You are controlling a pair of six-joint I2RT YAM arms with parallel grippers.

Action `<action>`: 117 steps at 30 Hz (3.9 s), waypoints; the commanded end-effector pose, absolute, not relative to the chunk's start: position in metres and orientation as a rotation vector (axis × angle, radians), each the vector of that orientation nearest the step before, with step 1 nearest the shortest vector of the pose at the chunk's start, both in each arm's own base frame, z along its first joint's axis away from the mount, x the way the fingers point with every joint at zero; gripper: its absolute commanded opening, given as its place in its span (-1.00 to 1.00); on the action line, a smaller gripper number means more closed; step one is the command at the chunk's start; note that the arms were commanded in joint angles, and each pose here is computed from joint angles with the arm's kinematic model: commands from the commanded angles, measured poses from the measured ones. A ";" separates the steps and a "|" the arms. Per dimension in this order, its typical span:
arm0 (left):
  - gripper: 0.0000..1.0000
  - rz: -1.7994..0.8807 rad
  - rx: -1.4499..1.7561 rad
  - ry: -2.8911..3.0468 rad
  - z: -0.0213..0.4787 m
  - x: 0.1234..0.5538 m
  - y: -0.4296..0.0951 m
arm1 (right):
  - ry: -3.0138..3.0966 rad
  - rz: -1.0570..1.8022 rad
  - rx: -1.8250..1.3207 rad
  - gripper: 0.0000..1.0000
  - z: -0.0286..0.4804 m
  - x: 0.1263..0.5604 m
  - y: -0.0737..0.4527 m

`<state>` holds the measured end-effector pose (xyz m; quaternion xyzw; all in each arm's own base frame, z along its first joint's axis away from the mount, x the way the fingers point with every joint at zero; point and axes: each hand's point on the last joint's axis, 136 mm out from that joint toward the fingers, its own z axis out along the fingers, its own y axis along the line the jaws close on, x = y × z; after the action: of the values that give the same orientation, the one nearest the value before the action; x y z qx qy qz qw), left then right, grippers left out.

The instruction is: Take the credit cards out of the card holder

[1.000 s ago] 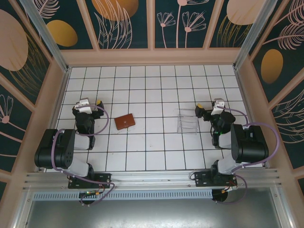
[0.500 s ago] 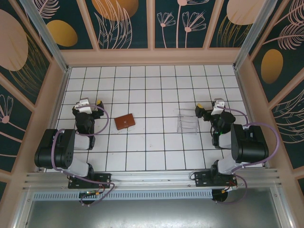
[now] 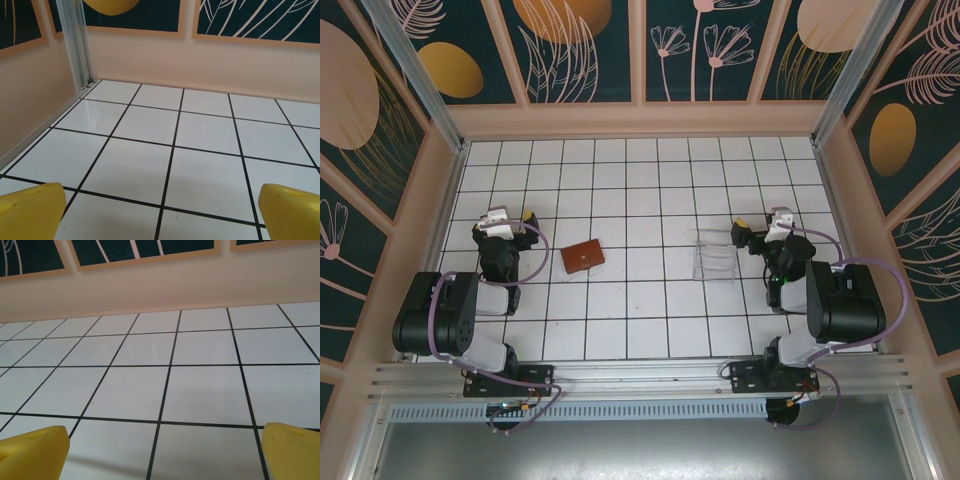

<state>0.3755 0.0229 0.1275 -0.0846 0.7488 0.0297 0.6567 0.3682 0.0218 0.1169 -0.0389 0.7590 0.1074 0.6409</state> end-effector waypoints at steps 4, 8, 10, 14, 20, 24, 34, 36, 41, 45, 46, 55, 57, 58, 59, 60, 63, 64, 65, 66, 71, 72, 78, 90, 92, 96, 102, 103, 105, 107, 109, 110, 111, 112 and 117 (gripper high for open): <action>0.97 0.080 -0.206 1.733 0.152 0.387 0.025 | 1.746 0.162 -0.019 0.98 0.135 0.381 0.011; 0.97 0.086 -0.299 1.805 0.153 0.390 0.030 | 1.839 0.183 0.055 0.96 0.137 0.388 0.007; 0.95 0.074 -0.336 1.841 0.156 0.394 0.027 | 1.906 0.193 0.096 0.89 0.136 0.386 0.006; 0.93 0.058 -0.353 1.942 0.154 0.398 0.010 | 2.007 0.238 0.174 0.73 0.144 0.379 0.007; 0.85 -0.070 -0.352 2.126 0.140 0.401 -0.026 | 2.137 0.319 0.272 0.56 0.154 0.362 0.016; 0.77 -0.180 -0.320 2.227 0.128 0.401 -0.050 | 2.232 0.382 0.298 0.40 0.151 0.350 0.028; 0.62 -0.615 -0.106 2.415 0.102 0.401 -0.127 | 2.454 0.453 0.245 0.01 0.118 0.327 0.057; 0.61 -0.588 -0.081 2.464 0.091 0.402 -0.132 | 2.481 0.428 0.252 -0.04 0.110 0.327 0.058; 0.47 -0.588 -0.037 2.512 0.079 0.398 -0.144 | 2.514 0.418 0.252 -0.15 0.097 0.333 0.060; 0.47 -0.578 -0.029 2.589 0.058 0.388 -0.145 | 2.534 0.409 0.242 -0.20 0.087 0.340 0.062; 0.47 -0.559 -0.017 2.586 0.062 0.393 -0.146 | 2.542 0.411 0.239 -0.22 0.084 0.342 0.063; 0.49 -0.474 0.080 2.755 0.023 0.363 -0.165 | 2.596 0.391 0.188 -0.51 0.070 0.348 0.075; 0.50 -0.448 0.097 2.787 0.017 0.352 -0.167 | 2.604 0.372 0.175 -0.59 0.071 0.349 0.079; 0.50 -0.444 0.101 2.799 0.015 0.348 -0.167 | 2.605 0.366 0.173 -0.62 0.071 0.350 0.080; 0.50 -0.443 0.108 2.810 0.013 0.342 -0.168 | 2.607 0.361 0.167 -0.64 0.071 0.350 0.083; 0.51 -0.447 0.113 2.810 0.014 0.341 -0.170 | 2.607 0.357 0.165 -0.65 0.072 0.351 0.085; 0.51 -0.458 0.094 2.841 0.009 0.323 -0.169 | 2.606 0.319 0.154 -0.73 0.074 0.357 0.094; 0.50 -0.470 0.091 2.844 0.010 0.320 -0.170 | 2.609 0.307 0.151 -0.74 0.075 0.359 0.097; 0.50 -0.483 0.081 2.847 0.011 0.316 -0.171 | 2.613 0.292 0.144 -0.76 0.076 0.361 0.101; 0.50 -0.487 0.070 2.860 0.008 0.311 -0.170 | 2.614 0.283 0.140 -0.78 0.078 0.363 0.106; 0.49 -0.541 0.057 2.840 0.020 0.293 -0.175 | 2.596 0.304 0.165 -0.88 0.086 0.378 0.129; 0.49 -0.553 0.045 2.843 0.021 0.288 -0.175 | 2.591 0.316 0.164 -0.89 0.088 0.381 0.134; 0.50 -0.658 -0.039 2.838 0.023 0.266 -0.178 | 2.575 0.337 0.096 -0.93 0.095 0.405 0.173; 0.46 -0.863 -0.128 2.795 0.028 0.237 -0.217 | 2.602 0.338 -0.075 -0.95 0.092 0.444 0.242; 0.44 -0.874 -0.117 2.804 0.026 0.233 -0.226 | 2.612 0.336 -0.095 -0.95 0.088 0.447 0.247; 0.43 -0.858 -0.076 2.824 0.023 0.228 -0.240 | 2.626 0.334 -0.118 -0.94 0.083 0.449 0.252; 0.41 -0.871 -0.033 2.843 0.023 0.221 -0.260 | 2.642 0.334 -0.128 -0.70 0.078 0.450 0.256; 0.41 -0.888 -0.019 2.837 0.025 0.220 -0.264 | 2.641 0.333 -0.126 -0.66 0.079 0.450 0.255; 0.41 -0.902 -0.006 2.833 0.027 0.218 -0.269 | 2.640 0.339 -0.122 -0.62 0.081 0.450 0.255; 0.41 -0.916 -0.006 2.842 0.027 0.217 -0.273 | 2.637 0.345 -0.120 -0.57 0.085 0.449 0.255; 0.40 -0.923 0.004 2.846 0.027 0.214 -0.276 | 2.630 0.347 -0.120 -0.52 0.090 0.447 0.255; 0.40 -0.926 0.006 2.846 0.028 0.213 -0.277 | 2.627 0.347 -0.117 -0.49 0.093 0.446 0.254; 0.41 -0.932 0.013 2.846 0.029 0.211 -0.279 | 2.620 0.345 -0.117 -0.47 0.097 0.445 0.253; 0.41 -0.942 0.017 2.845 0.030 0.210 -0.281 | 2.614 0.346 -0.113 -0.44 0.101 0.444 0.251; 0.42 -1.029 0.037 2.824 0.038 0.207 -0.291 | 2.568 0.378 -0.134 -0.36 0.126 0.431 0.248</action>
<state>0.2182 -0.2759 0.0317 0.0066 0.9470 -0.3062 0.0971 0.4416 0.2454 0.0855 -0.0406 0.9627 0.1205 0.2389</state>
